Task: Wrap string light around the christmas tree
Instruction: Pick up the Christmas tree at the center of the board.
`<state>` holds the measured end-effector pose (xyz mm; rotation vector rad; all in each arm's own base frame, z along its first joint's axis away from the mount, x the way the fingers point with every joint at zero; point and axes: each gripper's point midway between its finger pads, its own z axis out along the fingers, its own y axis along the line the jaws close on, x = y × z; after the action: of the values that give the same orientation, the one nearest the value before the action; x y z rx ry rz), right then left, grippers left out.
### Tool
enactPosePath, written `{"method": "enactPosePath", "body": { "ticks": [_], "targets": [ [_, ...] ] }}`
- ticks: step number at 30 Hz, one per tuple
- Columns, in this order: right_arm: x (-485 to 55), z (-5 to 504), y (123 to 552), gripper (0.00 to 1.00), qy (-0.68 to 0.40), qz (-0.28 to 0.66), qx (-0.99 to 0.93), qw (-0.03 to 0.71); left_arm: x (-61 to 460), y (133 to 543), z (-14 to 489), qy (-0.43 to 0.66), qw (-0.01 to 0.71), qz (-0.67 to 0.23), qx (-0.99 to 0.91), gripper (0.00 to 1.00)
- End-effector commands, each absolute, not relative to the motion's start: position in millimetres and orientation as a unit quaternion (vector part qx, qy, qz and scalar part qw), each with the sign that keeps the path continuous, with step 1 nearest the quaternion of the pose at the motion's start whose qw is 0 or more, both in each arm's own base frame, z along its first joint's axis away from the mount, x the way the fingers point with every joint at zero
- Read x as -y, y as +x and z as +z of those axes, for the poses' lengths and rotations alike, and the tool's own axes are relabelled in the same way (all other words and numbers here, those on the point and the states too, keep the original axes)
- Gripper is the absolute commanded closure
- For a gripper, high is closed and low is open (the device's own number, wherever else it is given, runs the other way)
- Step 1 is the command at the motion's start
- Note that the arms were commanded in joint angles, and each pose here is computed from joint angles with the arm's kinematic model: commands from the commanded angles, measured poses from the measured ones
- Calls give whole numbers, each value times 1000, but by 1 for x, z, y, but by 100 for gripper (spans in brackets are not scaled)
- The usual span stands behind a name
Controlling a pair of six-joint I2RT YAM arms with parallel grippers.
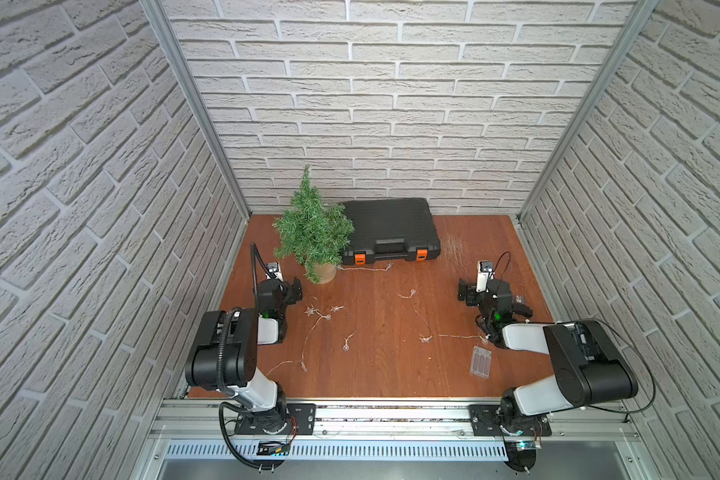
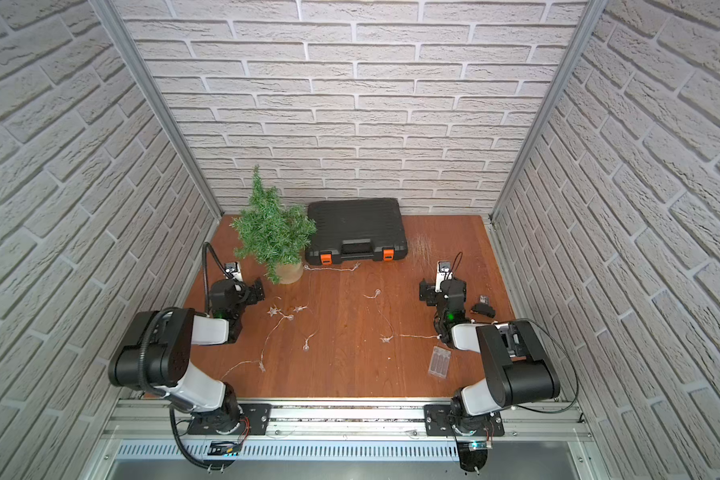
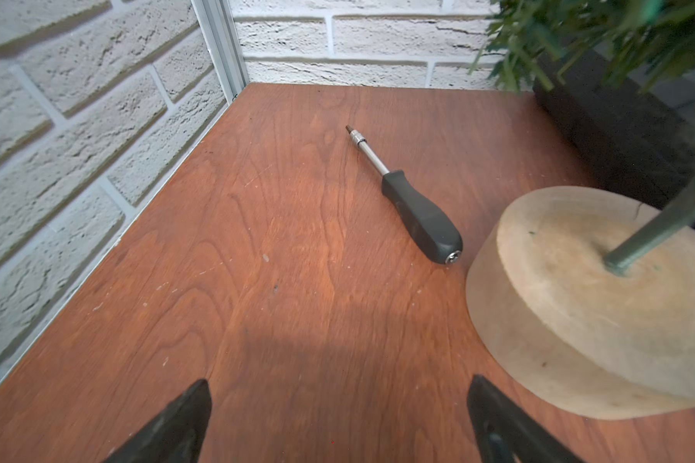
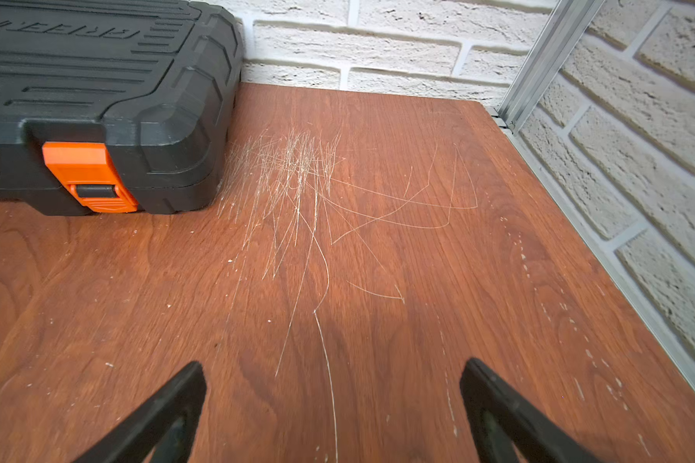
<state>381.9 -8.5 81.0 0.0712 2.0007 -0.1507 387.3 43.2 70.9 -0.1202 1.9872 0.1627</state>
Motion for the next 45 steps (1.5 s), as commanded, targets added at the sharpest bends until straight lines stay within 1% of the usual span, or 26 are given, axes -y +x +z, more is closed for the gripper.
{"method": "enactPosePath", "body": {
  "ticks": [1, 25, 27, 29, 31, 33, 35, 36, 37, 39, 41, 42, 43, 44, 45],
  "targets": [
    [5, 96, 390, 1, 27, -58, -829, 556, -45, 396, 89, -49, 570, 75, -816, 2],
    [5, 96, 389, 1, 28, -57, -828, 557, -46, 396, 90, -50, 572, 72, -816, 2],
    [1, 105, 391, 1, 16, -51, -822, 567, -46, 395, 91, -50, 573, 71, -815, 2],
    [-9, 124, 394, 1, -9, -37, -834, 550, -44, 396, 101, -46, 569, 71, -818, 2],
    [-2, 137, 386, 1, 18, -42, -860, 508, -49, 394, 124, -62, 548, 87, -830, 2],
    [-1, 154, 380, 0, 29, -36, -853, 520, -55, 385, 149, -90, 543, 98, -829, 2],
    [-3, 171, 372, 1, 36, -22, -844, 535, -56, 371, 170, -101, 562, 98, -815, 2],
    [-6, 177, 368, 1, 38, -9, -840, 540, -60, 361, 181, -132, 580, 88, -799, 2],
    [-9, 185, 363, 0, 44, 6, -836, 546, -66, 348, 191, -185, 592, 72, -781, 2],
    [-14, 198, 351, 1, 52, 34, -829, 556, -76, 323, 205, -269, 601, 40, -751, 2],
    [-31, 213, 336, 1, 19, 79, -814, 575, -74, 300, 211, -307, 603, 7, -736, 2],
    [-39, 223, 326, 0, -1, 100, -800, 592, -75, 291, 220, -329, 623, -16, -709, 2],
    [-40, 232, 318, 0, 13, 116, -786, 606, -65, 290, 233, -311, 646, -54, -695, 2],
    [-25, 235, 311, 0, 71, 110, -782, 610, -54, 291, 243, -291, 654, -85, -693, 2],
    [1, 232, 301, 1, 165, 90, -778, 599, -43, 291, 255, -274, 650, -108, -701, 2]
  ]
}}
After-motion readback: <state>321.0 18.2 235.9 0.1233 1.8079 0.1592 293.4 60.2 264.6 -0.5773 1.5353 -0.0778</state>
